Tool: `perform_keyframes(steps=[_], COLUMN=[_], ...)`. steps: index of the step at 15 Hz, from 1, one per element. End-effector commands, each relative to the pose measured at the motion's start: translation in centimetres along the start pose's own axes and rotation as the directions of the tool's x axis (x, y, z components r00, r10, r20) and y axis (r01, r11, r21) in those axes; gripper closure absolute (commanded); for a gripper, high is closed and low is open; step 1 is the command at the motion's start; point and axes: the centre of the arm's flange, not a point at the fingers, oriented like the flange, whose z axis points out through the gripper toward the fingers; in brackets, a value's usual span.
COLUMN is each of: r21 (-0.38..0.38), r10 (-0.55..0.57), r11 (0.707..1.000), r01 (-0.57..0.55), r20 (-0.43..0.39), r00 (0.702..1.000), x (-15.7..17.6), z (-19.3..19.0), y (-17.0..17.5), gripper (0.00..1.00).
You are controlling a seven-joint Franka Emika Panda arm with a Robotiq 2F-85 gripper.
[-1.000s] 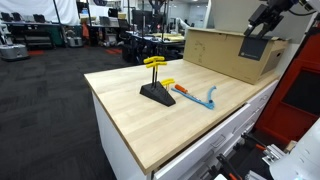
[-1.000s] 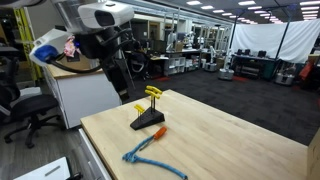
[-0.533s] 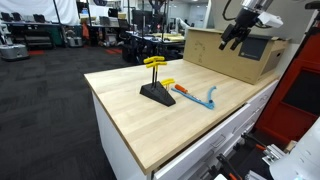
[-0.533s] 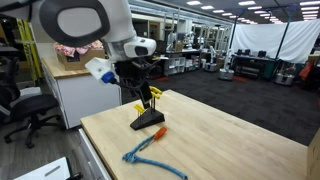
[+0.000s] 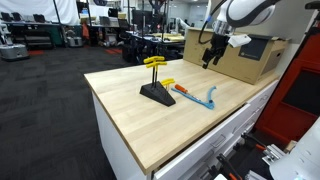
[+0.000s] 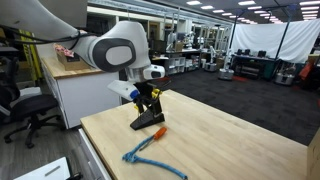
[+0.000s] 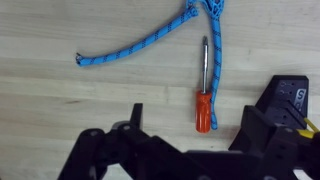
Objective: Move the left blue object to the right
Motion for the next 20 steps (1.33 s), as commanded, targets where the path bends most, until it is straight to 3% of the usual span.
perform_keyframes(steps=[1, 6, 8, 10, 15, 20], r21=[-0.031, -0.060, -0.038, 0.015, 0.191, 0.257], r10=[-0.071, -0.204, -0.244, -0.277, -0.327, -0.342], r11=[0.997, 0.976, 0.968, 0.961, 0.934, 0.916], r01=[0.073, 0.208, 0.248, 0.277, 0.303, 0.309], r20=[0.051, 0.070, 0.083, 0.104, 0.108, 0.094], r00=[0.996, 0.977, 0.966, 0.955, 0.939, 0.935], x=[0.7, 0.6, -0.2, -0.9, 0.9, 1.4], z=[2.8, 6.2, 7.3, 8.9, 13.1, 15.4], y=[-2.3, -6.2, -7.7, -9.0, -7.4, -5.7], gripper=[0.00, 0.00, 0.00, 0.00, 0.00, 0.00])
